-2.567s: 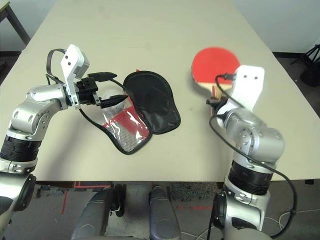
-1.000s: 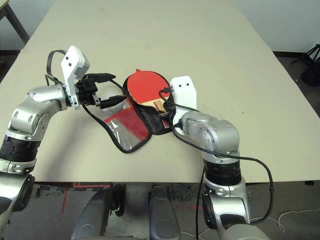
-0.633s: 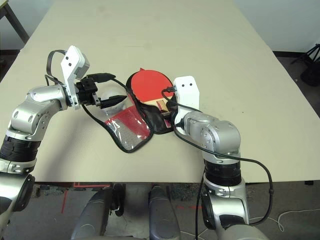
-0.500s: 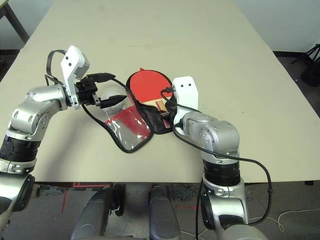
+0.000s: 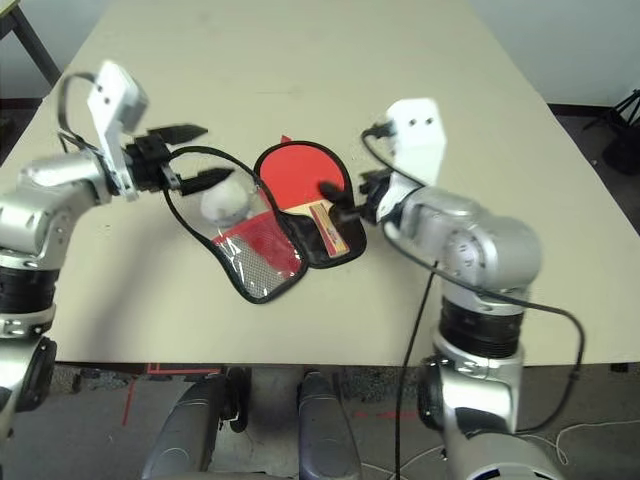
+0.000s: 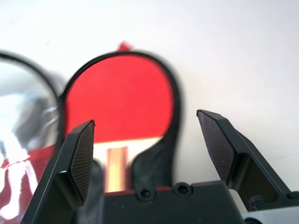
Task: Store the ping-pong paddle in its case and zip it.
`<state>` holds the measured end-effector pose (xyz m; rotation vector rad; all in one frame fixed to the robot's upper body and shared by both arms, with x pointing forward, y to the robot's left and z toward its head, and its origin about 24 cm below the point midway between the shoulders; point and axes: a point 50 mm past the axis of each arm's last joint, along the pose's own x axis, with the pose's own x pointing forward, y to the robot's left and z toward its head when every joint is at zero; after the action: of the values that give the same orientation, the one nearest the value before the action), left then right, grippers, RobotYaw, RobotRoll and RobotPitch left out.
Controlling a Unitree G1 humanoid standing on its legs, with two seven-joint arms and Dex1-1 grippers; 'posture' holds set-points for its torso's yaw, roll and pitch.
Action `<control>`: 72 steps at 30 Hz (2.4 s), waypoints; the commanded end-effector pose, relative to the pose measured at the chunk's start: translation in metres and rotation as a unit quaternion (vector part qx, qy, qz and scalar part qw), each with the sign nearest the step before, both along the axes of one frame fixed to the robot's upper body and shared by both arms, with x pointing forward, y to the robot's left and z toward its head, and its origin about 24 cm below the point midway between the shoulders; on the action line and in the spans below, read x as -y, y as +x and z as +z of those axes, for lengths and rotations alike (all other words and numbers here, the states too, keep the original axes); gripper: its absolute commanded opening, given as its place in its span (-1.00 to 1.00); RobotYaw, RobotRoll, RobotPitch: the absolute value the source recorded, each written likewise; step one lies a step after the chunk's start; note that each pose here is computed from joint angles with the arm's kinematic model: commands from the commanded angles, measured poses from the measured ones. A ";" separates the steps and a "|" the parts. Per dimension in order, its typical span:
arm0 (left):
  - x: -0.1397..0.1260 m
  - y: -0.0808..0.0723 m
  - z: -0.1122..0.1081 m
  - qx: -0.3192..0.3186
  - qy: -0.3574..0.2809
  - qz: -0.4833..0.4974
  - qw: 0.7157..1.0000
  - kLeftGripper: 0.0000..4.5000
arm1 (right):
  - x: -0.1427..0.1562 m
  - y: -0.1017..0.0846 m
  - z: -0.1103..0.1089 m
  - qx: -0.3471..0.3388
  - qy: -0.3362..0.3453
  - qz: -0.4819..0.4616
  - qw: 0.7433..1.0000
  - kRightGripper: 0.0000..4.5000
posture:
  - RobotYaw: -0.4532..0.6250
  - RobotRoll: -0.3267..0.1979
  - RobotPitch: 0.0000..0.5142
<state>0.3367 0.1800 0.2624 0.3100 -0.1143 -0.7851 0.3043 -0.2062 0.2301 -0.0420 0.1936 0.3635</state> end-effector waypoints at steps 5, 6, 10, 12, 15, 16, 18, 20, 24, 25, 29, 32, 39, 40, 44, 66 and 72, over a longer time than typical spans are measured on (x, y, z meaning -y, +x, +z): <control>-0.047 -0.008 -0.040 -0.115 -0.002 0.073 0.991 1.00 | 0.021 0.003 -0.006 0.006 -0.009 -0.028 1.000 0.99 | -0.19 0.25 -0.16; -0.046 -0.009 -0.045 -0.127 -0.003 0.070 0.989 1.00 | 0.020 0.003 -0.006 0.007 -0.009 -0.026 1.000 0.99 | -0.19 0.25 -0.16; -0.035 -0.016 -0.065 -0.173 -0.004 0.045 0.984 1.00 | 0.018 0.004 -0.007 0.008 -0.009 -0.024 1.000 0.99 | -0.20 0.25 -0.17; -0.028 -0.020 -0.071 -0.193 -0.015 0.030 0.981 1.00 | 0.019 0.004 -0.007 0.009 -0.009 -0.025 1.000 0.99 | -0.20 0.25 -0.18; -0.015 -0.025 -0.073 -0.207 -0.020 0.000 0.978 1.00 | 0.020 0.004 -0.007 0.010 -0.010 -0.027 1.000 0.99 | -0.21 0.25 -0.18; -0.012 -0.026 -0.072 -0.209 -0.023 -0.007 0.978 1.00 | 0.020 0.003 -0.007 0.010 -0.010 -0.029 0.999 0.99 | -0.22 0.25 -0.18; -0.005 -0.026 -0.070 -0.212 -0.036 -0.021 0.976 1.00 | 0.021 0.003 -0.007 0.009 -0.010 -0.031 0.999 0.99 | -0.23 0.25 -0.17; 0.003 -0.025 -0.067 -0.215 -0.053 -0.034 0.975 1.00 | 0.021 0.002 -0.007 0.010 -0.009 -0.032 0.999 0.99 | -0.23 0.25 -0.18; 0.014 -0.021 -0.064 -0.211 -0.062 -0.045 0.974 1.00 | 0.021 0.002 -0.007 0.013 -0.009 -0.035 0.999 0.99 | -0.25 0.25 -0.17; 0.017 -0.020 -0.062 -0.209 -0.061 -0.050 0.975 1.00 | 0.020 0.002 -0.007 0.014 -0.009 -0.035 0.999 0.99 | -0.25 0.25 -0.17; 0.027 -0.017 -0.053 -0.203 -0.072 -0.071 0.974 1.00 | 0.019 0.002 -0.006 0.016 -0.008 -0.037 0.999 0.99 | -0.26 0.25 -0.16; 0.041 -0.011 -0.041 -0.190 -0.078 -0.098 0.974 1.00 | 0.019 0.003 -0.005 0.020 -0.006 -0.041 0.999 0.99 | -0.27 0.25 -0.16; 0.070 0.004 -0.022 -0.173 -0.094 -0.152 0.969 1.00 | 0.018 0.005 -0.002 0.028 -0.004 -0.048 0.998 0.99 | -0.29 0.25 -0.15; 0.074 0.006 -0.022 -0.172 -0.096 -0.156 0.968 1.00 | 0.019 0.005 -0.002 0.029 -0.004 -0.051 0.998 0.99 | -0.29 0.25 -0.15; 0.088 0.018 -0.029 -0.177 -0.104 -0.165 0.965 1.00 | 0.023 0.007 0.001 0.039 -0.006 -0.074 0.996 0.99 | -0.30 0.25 -0.16; 0.145 0.061 -0.052 -0.181 -0.168 -0.141 0.959 1.00 | 0.018 0.016 0.011 0.075 0.017 -0.106 0.991 0.99 | -0.35 0.25 -0.11; 0.157 0.057 -0.031 -0.174 -0.194 -0.180 0.949 1.00 | 0.015 0.018 0.007 0.069 0.022 -0.101 0.992 0.99 | -0.33 0.25 -0.10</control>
<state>0.3943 0.0231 0.2321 -0.2222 -0.0029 -1.1329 0.3213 -0.2204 0.2393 -0.0097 0.0505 0.1646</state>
